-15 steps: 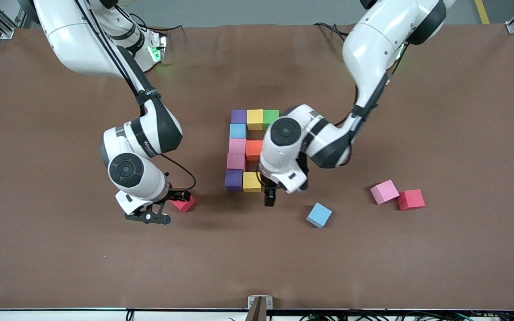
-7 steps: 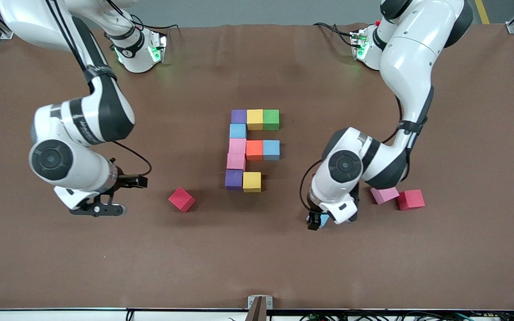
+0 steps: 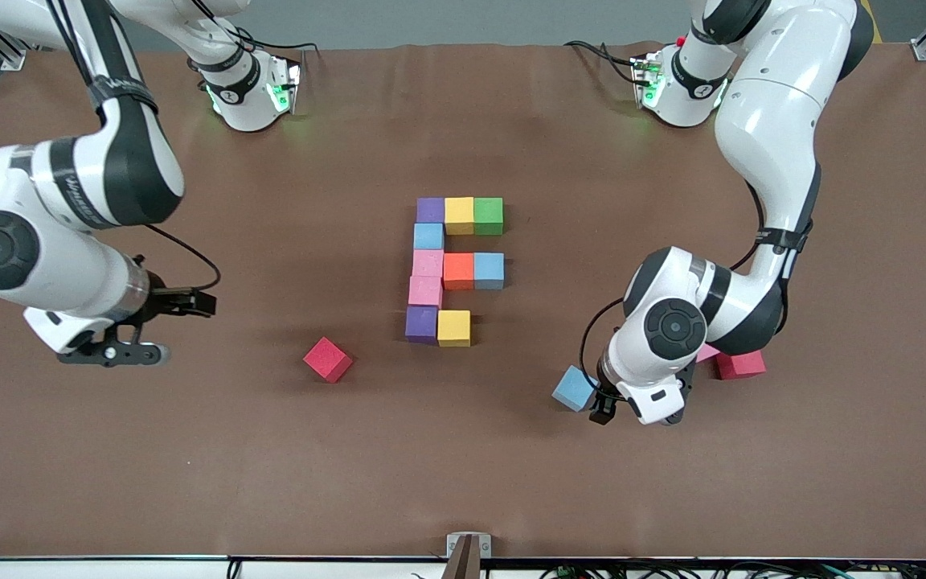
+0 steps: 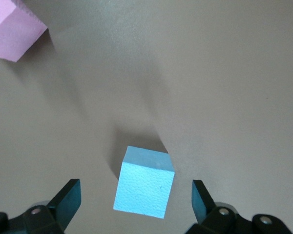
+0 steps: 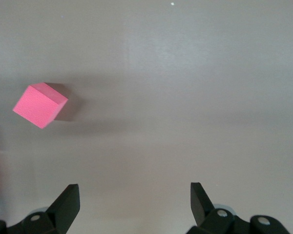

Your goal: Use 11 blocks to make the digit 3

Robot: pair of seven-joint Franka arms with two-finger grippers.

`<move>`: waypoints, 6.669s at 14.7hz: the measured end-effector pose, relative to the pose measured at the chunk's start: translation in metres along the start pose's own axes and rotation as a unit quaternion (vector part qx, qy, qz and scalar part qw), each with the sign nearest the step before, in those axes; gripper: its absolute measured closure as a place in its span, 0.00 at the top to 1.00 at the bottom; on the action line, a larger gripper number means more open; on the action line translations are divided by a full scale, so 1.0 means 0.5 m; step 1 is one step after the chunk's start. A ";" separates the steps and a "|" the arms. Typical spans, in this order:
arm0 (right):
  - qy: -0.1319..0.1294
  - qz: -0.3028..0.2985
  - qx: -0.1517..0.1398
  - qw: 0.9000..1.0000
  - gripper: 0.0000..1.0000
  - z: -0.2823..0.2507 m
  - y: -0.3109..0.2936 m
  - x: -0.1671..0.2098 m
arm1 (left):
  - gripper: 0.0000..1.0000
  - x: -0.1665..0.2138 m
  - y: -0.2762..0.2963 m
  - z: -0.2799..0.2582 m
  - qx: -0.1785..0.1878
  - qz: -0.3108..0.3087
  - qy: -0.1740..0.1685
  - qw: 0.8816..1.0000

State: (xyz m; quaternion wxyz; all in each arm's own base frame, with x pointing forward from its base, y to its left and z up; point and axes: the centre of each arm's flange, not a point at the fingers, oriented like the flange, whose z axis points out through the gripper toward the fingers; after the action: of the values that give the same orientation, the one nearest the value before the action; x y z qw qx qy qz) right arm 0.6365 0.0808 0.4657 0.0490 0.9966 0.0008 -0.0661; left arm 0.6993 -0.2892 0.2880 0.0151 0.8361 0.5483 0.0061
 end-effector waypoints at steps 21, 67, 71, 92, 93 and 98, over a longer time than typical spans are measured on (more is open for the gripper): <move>0.044 -0.016 0.003 0.999 1.00 -0.238 0.248 -0.103 | 1.00 -0.041 -0.033 -0.050 0.060 0.041 -0.019 0.997; 0.009 -0.022 0.021 0.999 1.00 -0.325 0.222 -0.253 | 1.00 0.197 -0.079 -0.243 0.043 0.153 -0.017 0.987; 0.018 -0.020 0.043 0.999 1.00 -0.333 0.227 -0.257 | 1.00 0.226 -0.084 -0.243 0.043 0.153 -0.017 0.987; 0.062 -0.020 0.049 0.997 1.00 -0.410 0.229 -0.320 | 1.00 0.407 -0.164 -0.385 0.034 0.301 -0.006 0.953; 0.061 -0.020 0.049 0.997 1.00 -0.411 0.229 -0.323 | 1.00 0.435 -0.181 -0.408 0.033 0.327 -0.003 0.945; 0.053 -0.023 0.058 0.997 1.00 -0.404 0.224 -0.324 | 1.00 0.501 -0.264 -0.526 0.037 0.448 -0.007 0.893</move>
State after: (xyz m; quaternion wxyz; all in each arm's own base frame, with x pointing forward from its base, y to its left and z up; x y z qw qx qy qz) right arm 0.5037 -0.0102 0.6972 -0.0103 0.9996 0.0227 -0.0142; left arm 0.6710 -0.0019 0.5449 -0.0167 0.9931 0.1152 -0.0136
